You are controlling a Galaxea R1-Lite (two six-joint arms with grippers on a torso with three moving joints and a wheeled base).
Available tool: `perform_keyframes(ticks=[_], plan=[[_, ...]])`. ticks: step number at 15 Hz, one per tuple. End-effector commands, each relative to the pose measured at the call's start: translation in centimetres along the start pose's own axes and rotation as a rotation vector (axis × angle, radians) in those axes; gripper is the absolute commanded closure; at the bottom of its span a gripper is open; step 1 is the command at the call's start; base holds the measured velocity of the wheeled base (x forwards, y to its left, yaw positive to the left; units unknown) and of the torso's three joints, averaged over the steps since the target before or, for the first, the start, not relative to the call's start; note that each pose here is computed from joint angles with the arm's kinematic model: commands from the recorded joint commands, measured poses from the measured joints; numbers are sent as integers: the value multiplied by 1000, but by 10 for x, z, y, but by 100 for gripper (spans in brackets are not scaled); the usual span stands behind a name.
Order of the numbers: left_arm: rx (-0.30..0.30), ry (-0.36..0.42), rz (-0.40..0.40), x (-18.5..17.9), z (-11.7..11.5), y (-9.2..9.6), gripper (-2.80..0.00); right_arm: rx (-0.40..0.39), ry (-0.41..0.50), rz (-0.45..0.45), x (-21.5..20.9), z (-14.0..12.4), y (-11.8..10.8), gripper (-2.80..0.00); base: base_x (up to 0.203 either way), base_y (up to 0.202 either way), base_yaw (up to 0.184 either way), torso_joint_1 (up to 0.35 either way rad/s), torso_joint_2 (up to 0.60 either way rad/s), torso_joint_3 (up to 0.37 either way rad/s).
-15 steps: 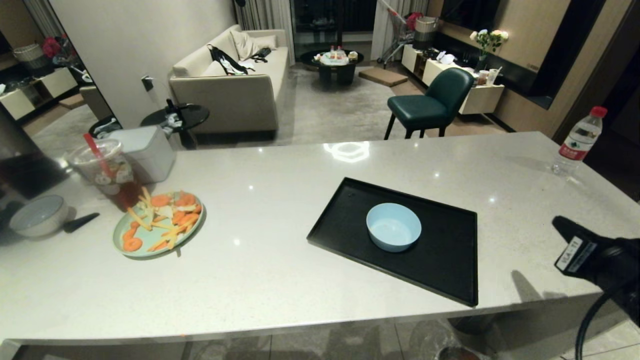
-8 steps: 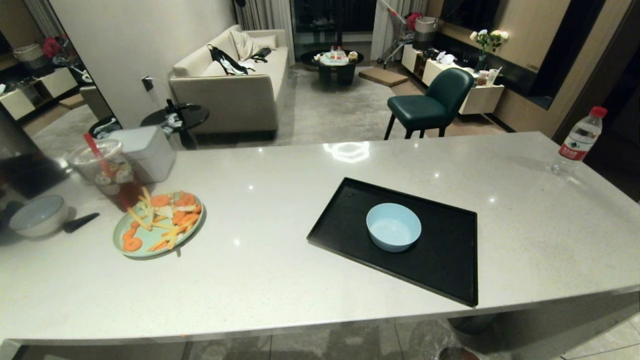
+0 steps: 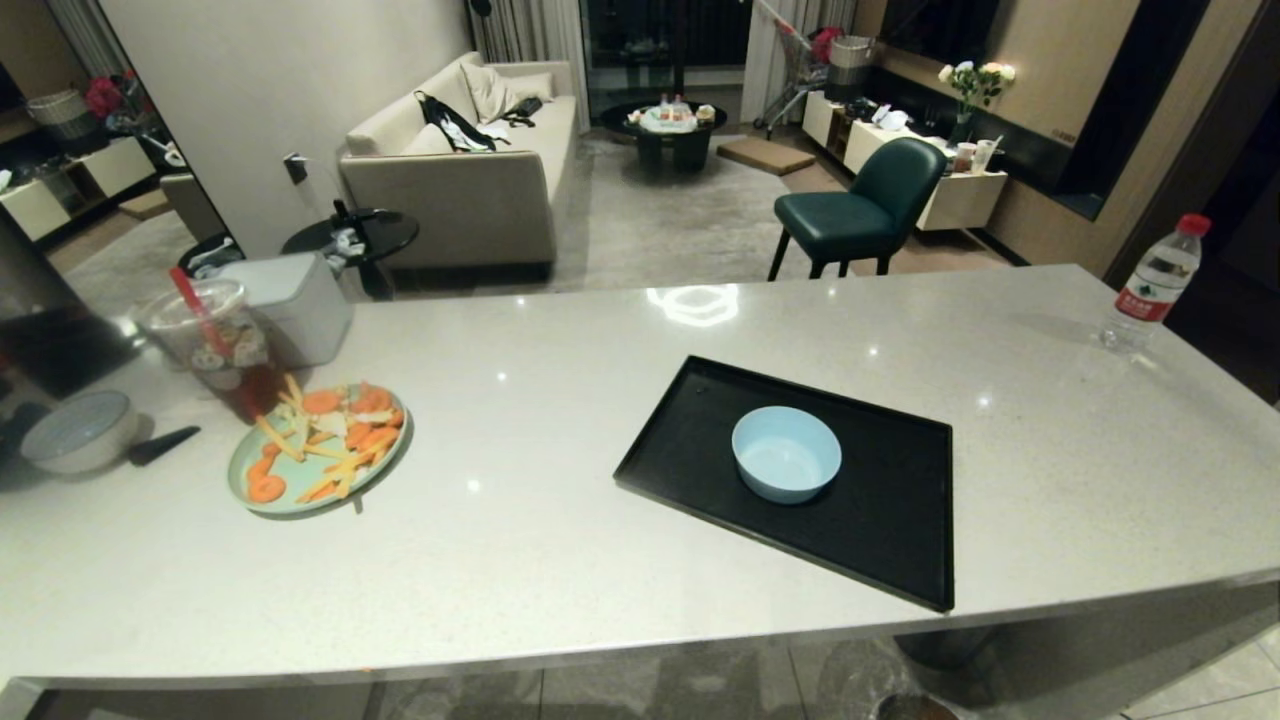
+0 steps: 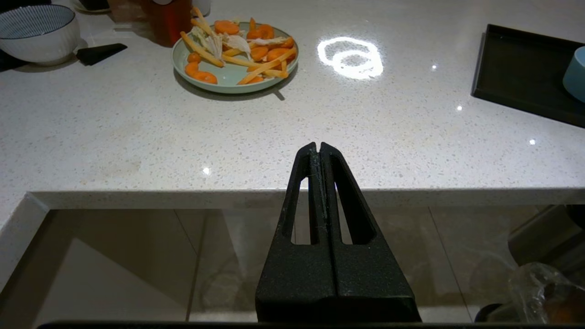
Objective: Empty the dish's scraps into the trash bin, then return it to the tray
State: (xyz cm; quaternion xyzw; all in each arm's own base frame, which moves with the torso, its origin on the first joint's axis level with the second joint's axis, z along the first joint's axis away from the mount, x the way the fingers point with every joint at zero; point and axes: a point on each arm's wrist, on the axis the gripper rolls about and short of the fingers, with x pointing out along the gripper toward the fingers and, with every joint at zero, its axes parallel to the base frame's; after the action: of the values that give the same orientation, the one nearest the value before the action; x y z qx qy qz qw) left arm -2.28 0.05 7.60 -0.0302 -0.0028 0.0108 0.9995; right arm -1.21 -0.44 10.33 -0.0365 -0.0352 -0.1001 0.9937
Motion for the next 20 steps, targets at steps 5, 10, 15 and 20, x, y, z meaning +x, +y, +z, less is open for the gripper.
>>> perform_keyframes(ticks=[5, 10, 15, 20], plan=[[-1, 0, 1, 0, 0, 0, 0, 40, 31, 192, -13, -23, 4, 0, 0, 0, 0, 0, 0, 0], [-1, 0, 0, 0, 0, 0, 0, 45, 23, 192, -13, -22, 4, 0, 0, 0, 0, 0, 0, 0], [-1, 0, 1, 0, 0, 0, 0, 50, 12, 191, -13, -21, 4, 0, 0, 0, 0, 0, 0, 0], [-1, 0, 1, 0, 0, 0, 0, 54, 13, 191, -13, -21, 4, 0, 0, 0, 0, 0, 0, 0]])
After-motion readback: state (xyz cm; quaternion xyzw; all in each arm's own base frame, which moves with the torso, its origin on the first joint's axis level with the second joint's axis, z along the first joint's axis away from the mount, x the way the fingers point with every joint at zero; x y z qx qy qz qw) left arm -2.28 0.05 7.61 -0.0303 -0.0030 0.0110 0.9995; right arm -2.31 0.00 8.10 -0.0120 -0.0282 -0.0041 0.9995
